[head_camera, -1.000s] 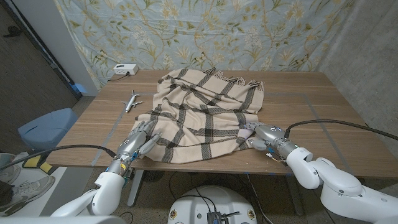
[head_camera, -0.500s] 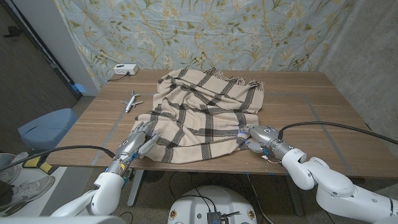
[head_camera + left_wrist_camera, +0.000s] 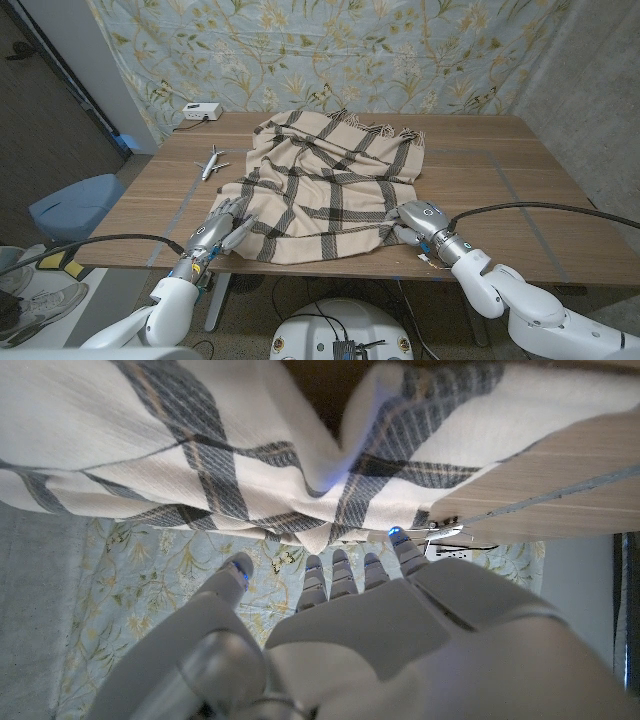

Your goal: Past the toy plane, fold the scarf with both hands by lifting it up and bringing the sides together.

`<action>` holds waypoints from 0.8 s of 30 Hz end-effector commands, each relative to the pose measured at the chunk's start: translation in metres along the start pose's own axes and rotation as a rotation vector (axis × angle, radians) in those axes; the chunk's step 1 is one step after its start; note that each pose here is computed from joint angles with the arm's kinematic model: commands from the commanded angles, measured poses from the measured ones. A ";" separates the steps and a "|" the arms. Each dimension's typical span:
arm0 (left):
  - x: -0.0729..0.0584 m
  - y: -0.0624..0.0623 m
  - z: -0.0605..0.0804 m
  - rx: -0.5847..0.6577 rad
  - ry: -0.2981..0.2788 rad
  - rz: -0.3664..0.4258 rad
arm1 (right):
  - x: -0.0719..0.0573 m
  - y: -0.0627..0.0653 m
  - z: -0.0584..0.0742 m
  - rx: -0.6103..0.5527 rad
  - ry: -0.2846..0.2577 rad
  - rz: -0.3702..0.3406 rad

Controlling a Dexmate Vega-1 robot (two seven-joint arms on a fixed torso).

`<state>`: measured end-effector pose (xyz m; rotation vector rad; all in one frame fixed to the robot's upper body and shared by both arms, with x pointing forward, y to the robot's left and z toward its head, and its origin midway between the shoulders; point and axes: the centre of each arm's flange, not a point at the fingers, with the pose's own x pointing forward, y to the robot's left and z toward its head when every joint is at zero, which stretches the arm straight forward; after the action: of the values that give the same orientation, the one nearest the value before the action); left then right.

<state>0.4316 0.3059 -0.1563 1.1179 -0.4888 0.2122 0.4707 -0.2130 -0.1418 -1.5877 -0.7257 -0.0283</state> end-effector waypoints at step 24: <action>0.011 -0.004 -0.001 0.474 0.178 -0.281 | -0.008 -0.001 -0.004 0.019 0.023 -0.111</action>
<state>0.4359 0.2995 -0.1531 1.5198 -0.2453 0.1668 0.4664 -0.2189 -0.1453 -1.5339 -0.7835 -0.1097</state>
